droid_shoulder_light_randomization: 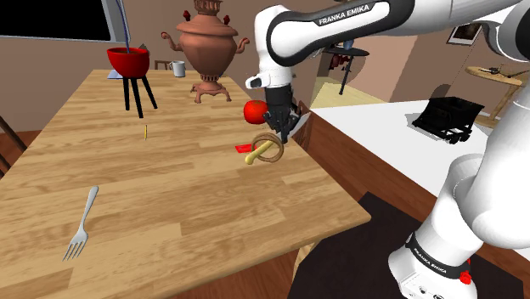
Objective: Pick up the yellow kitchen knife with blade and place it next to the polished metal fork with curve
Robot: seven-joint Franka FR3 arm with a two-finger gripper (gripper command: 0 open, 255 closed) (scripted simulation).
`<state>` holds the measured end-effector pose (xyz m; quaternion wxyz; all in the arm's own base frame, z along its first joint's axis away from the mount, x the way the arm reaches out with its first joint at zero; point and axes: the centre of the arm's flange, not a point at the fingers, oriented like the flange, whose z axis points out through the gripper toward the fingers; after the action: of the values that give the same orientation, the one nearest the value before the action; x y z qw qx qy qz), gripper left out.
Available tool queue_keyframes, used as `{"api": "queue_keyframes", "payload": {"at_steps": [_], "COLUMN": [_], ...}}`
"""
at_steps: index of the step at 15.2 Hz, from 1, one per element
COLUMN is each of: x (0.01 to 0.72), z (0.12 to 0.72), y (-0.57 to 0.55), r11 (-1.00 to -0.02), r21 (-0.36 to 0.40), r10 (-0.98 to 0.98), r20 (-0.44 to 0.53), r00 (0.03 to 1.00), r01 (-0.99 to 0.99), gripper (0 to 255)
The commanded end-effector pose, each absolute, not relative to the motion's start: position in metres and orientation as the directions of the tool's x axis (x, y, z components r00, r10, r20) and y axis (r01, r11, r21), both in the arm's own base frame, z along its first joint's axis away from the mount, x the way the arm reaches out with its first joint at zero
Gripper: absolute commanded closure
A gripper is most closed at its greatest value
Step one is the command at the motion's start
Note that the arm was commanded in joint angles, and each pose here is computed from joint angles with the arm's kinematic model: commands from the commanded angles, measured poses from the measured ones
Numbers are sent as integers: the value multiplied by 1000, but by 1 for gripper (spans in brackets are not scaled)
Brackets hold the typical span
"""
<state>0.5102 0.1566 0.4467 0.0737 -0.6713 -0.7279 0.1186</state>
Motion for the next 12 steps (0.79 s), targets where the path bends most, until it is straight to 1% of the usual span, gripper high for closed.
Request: {"api": "queue_keyframes", "payload": {"at_steps": [1,12], "x": [507,486], "z": [449,450], "y": [170,314], "r11": [71,71], "r21": [-272,-272], "r10": [995,995], "r20": [-52,-52], "r00": [-88,-88], "r01": [960,960], "gripper": [255,255]}}
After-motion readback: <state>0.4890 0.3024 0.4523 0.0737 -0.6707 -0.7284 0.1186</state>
